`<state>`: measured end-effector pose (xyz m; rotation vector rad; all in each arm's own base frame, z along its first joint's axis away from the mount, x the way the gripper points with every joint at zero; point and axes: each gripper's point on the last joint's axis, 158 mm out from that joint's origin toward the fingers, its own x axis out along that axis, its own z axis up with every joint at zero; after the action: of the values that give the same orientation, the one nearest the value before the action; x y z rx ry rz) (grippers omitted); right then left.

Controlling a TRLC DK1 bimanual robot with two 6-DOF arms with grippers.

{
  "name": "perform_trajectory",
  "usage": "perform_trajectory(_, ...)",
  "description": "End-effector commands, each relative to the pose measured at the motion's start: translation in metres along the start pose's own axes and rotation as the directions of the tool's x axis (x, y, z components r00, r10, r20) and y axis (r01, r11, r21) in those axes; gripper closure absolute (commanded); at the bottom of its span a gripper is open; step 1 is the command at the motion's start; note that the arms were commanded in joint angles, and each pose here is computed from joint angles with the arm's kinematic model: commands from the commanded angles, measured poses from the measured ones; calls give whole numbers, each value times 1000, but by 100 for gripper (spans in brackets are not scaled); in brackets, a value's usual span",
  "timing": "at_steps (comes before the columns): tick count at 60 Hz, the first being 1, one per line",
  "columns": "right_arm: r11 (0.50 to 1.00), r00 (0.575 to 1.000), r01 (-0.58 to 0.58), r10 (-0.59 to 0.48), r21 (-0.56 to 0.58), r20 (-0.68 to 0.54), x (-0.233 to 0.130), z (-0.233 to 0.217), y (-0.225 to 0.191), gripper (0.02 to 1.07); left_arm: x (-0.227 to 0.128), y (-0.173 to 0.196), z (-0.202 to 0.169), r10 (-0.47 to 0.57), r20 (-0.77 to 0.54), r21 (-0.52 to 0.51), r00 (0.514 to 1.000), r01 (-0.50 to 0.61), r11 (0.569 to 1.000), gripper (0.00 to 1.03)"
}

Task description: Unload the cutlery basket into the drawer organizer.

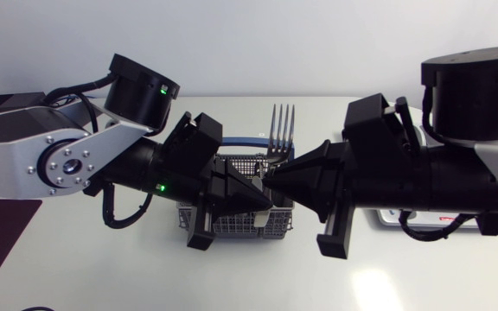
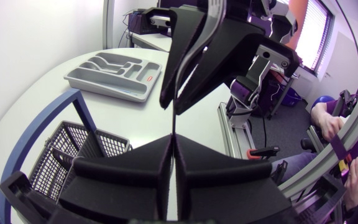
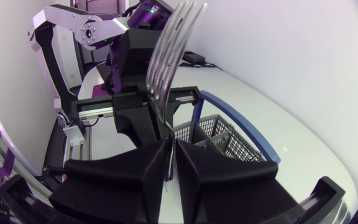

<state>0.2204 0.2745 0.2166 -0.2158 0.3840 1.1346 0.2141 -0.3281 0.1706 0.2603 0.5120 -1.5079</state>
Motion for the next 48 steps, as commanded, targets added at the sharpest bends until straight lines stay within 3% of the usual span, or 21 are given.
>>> perform_trajectory(1, 1000, 1000, 4, -4, -15, -3, 3, -1, -2, 99, -8, -8, 20, -11, 38, 19, 999, 11, 1000, 100)
perform_trajectory(3, 1000, 1000, 1, -1, -14, -3, 3, -1, -2, 99, -8, -7, 21, -8, 40, 19, 999, 7, 1000, 99)
perform_trajectory(5, 1000, 1000, -2, 2, -14, -2, 3, -1, -1, 100, -9, -6, 22, -4, 43, 17, 999, 3, 1000, 91)
perform_trajectory(8, 1000, 1000, -4, 4, -12, -6, 4, -2, 0, 100, -13, -2, 25, 9, 51, 7, 999, -10, 1000, 71)
perform_trajectory(10, 1000, 1000, -4, 4, -12, -6, 3, -3, 0, 100, -15, 1, 26, 16, 55, 3, 998, -16, 1000, 64)
perform_trajectory(11, 1000, 1000, -4, 4, -11, -7, 3, -3, 0, 100, -17, 3, 28, 26, 59, -5, 998, -25, 1000, 54)
perform_trajectory(15, 1000, 1000, -5, 5, -6, -17, 1, -7, 1, 100, -24, 11, 34, 49, 74, -19, 996, -48, 999, 34)
perform_trajectory(18, 1000, 1000, -5, 5, -4, -21, 0, -10, 2, 100, -29, 15, 39, 62, 84, -21, 995, -61, 998, 26)
perform_trajectory(35, 996, 996, 85, -84, 38, -26, -20, -19, -21, 100, -52, 30, 49, 130, 113, -35, 985, -127, 991, 21)
perform_trajectory(44, 966, 971, 239, -236, 95, -37, -48, -29, -64, 101, -71, 42, 45, 188, 115, -60, 975, -182, 981, 20)
perform_trajectory(48, 928, 934, 356, -351, 109, -65, -65, -41, -92, 100, -73, 51, 36, 242, 80, -67, 967, -237, 969, 19)
